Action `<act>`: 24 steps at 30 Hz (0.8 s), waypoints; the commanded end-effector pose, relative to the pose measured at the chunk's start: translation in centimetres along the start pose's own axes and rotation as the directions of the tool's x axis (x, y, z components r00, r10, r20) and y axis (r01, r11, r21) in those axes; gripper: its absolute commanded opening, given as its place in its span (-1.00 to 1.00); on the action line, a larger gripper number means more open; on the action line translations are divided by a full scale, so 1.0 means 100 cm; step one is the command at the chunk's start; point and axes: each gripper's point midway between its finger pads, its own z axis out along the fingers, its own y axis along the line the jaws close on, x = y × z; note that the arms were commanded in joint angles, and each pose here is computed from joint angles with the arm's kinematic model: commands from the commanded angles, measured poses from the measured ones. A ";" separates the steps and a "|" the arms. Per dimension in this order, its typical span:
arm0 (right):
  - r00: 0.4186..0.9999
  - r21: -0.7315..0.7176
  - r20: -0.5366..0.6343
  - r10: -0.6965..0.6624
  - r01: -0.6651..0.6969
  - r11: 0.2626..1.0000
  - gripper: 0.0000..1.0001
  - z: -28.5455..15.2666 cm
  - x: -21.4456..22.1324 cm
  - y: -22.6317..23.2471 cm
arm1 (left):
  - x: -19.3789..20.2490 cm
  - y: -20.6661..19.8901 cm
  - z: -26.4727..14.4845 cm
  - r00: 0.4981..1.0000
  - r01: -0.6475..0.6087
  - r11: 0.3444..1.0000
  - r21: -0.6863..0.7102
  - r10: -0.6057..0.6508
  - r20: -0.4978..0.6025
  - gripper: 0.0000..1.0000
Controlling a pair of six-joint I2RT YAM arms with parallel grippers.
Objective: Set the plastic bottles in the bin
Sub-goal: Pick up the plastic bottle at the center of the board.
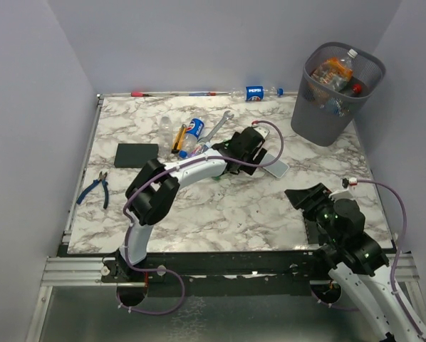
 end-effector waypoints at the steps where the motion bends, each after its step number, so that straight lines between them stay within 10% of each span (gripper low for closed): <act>1: 1.000 0.033 0.025 -0.015 0.014 0.999 0.36 -0.012 -0.010 -0.002 | 0.010 0.010 0.013 0.993 -0.100 0.993 -0.059 0.096 -0.067 0.53; 15: 0.999 0.037 0.036 -0.015 0.014 0.999 0.35 -0.021 -0.017 0.002 | 0.039 0.012 0.049 0.986 -0.099 0.991 -0.084 0.087 -0.142 0.16; 24: 0.999 0.026 0.041 -0.016 0.015 1.000 0.37 -0.024 -0.019 0.006 | 0.026 0.013 0.034 0.995 -0.073 0.994 -0.076 0.068 -0.066 -0.56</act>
